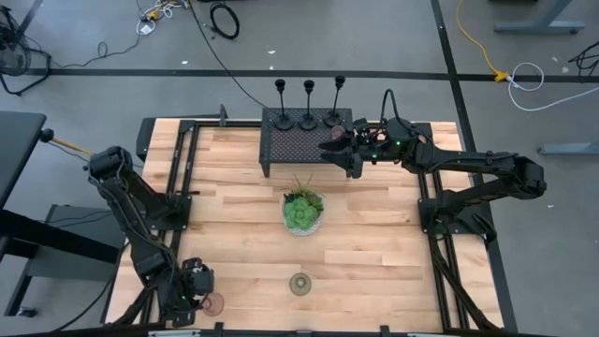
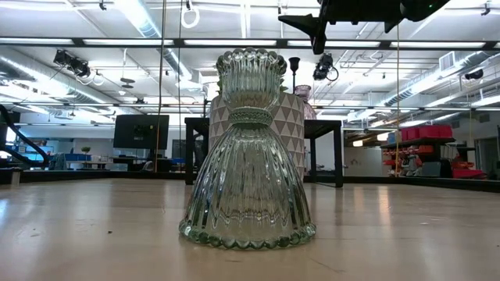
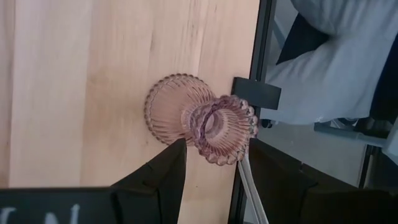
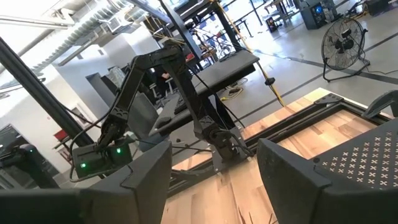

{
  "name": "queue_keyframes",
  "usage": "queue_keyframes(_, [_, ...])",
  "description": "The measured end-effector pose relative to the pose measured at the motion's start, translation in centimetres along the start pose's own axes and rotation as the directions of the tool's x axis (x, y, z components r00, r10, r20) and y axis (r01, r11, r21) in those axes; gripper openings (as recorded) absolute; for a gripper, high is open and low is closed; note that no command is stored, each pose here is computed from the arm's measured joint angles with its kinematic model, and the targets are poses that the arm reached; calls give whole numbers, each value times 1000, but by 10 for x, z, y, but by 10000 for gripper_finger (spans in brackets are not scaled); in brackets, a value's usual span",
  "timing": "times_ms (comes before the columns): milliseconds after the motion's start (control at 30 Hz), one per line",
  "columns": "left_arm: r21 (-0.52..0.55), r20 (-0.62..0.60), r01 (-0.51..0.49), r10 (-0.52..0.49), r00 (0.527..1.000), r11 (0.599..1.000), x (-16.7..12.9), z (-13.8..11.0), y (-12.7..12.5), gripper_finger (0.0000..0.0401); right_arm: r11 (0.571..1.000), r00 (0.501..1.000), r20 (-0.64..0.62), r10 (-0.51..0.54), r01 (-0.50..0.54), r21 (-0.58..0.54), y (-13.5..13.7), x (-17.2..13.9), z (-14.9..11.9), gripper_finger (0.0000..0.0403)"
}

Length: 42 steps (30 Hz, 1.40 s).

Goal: Pick & Place candle stick holders
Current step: Put the pink glass candle holder on the shelf aligned with the middle black candle holder

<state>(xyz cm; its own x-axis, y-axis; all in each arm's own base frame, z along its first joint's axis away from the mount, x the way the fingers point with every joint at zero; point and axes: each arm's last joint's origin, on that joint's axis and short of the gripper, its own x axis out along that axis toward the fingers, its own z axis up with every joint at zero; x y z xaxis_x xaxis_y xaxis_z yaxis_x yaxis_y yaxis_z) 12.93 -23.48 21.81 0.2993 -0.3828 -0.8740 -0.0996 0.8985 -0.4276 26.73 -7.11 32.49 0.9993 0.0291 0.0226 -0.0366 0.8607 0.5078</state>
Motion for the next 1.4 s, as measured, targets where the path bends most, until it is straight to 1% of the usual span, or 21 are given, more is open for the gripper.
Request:
queue_keyframes(267, [12,59,-27,26,998,1000,0,2,1,177,1000,1000,0,0,0,0,0,0,0,236])
queue_keyframes(400, [14,49,-41,40,998,999,0,1,3,177,1000,1000,0,0,0,0,0,0,0,236])
queue_keyframes(833, [12,72,-83,82,994,996,2,3,6,177,1000,1000,0,0,0,0,0,0,0,236])
queue_keyframes(1000, [3,17,-116,116,993,993,17,4,8,177,1000,1000,0,0,0,0,0,0,0,236])
queue_keyframes(1133, [5,-39,-123,123,992,992,27,10,9,176,1000,1000,0,0,0,0,0,0,0,236])
queue_keyframes(1200, [18,-50,-124,125,991,992,28,12,11,168,1000,1000,0,0,0,0,0,0,0,236])
queue_keyframes(1267, [28,-50,-126,127,991,992,29,15,12,149,1000,1000,0,0,0,0,0,0,0,236])
queue_keyframes(1333, [38,-45,-129,130,990,991,29,17,13,116,1000,1000,0,0,0,0,0,0,0,236])
queue_keyframes(1400, [50,-37,-135,137,990,990,29,19,14,72,1000,1000,0,0,0,0,0,0,0,236])
